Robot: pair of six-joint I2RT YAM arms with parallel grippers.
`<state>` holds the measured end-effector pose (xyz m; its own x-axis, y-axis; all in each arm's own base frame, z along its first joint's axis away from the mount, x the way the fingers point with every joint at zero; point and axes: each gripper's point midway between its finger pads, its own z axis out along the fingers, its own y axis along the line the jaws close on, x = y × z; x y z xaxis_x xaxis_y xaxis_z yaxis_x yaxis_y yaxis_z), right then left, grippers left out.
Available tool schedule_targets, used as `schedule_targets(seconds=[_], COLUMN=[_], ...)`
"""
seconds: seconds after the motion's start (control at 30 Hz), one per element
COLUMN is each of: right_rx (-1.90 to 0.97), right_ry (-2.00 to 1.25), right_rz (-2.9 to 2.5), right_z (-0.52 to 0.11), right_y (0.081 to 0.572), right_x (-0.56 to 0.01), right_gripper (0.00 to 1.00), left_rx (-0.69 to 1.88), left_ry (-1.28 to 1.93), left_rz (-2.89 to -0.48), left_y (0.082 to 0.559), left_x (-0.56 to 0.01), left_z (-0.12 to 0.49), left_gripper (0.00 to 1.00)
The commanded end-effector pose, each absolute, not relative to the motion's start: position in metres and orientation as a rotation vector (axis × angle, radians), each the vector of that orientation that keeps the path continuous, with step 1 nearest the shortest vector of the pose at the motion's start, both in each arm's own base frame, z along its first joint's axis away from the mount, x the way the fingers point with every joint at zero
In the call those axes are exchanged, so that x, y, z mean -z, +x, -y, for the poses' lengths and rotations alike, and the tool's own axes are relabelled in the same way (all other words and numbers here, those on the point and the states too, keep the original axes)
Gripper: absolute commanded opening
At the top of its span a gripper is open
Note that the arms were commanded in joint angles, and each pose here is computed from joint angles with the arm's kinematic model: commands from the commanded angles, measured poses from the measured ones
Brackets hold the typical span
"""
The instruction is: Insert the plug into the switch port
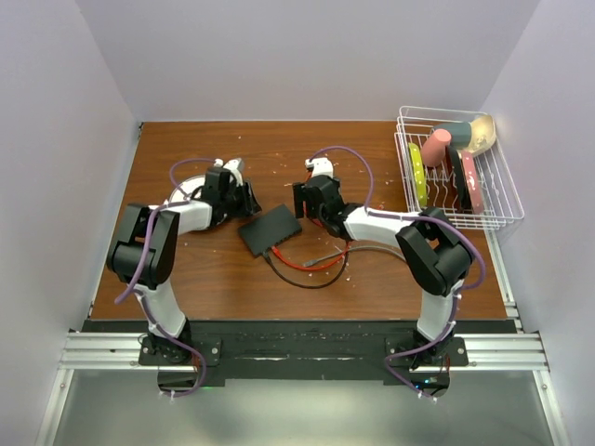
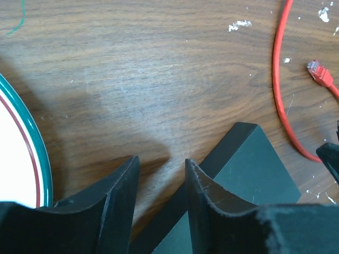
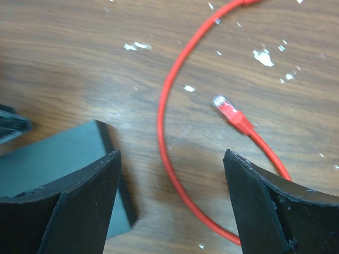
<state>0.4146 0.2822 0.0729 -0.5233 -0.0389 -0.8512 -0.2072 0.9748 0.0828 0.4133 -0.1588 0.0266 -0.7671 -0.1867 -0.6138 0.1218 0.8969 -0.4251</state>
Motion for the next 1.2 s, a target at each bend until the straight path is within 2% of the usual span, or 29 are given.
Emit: schedule_targets(seconds=[0.0,0.5,0.97,1.17], right_rx=[-0.158,-0.048,-0.110,-0.143], right_ry=[-0.157,-0.141,-0.082,-0.073], right_rz=[-2.100,-2.094,-2.100,-2.146], right_z=[-0.267,-0.231,-0.236,-0.259], right_y=[0.418,0.413,0.471,0.506], right_x=[-0.087,-0.089,-0.098,-0.089], right_gripper=[0.81,0.80,0.80,0.80], left_rx=[0.608,0.573,0.560,0.586], left_ry=[-0.043,-0.098,-0.106,-0.097], left_rz=[-2.398,-2.376,-2.349,-2.335], left_y=[0.392,0.358,0.348,0.348], left_x=[-0.017,-0.035,-0.052,-0.058], left_z=[0.155,0.140,0.135,0.138], left_gripper=[0.42,0.42,0.44,0.45])
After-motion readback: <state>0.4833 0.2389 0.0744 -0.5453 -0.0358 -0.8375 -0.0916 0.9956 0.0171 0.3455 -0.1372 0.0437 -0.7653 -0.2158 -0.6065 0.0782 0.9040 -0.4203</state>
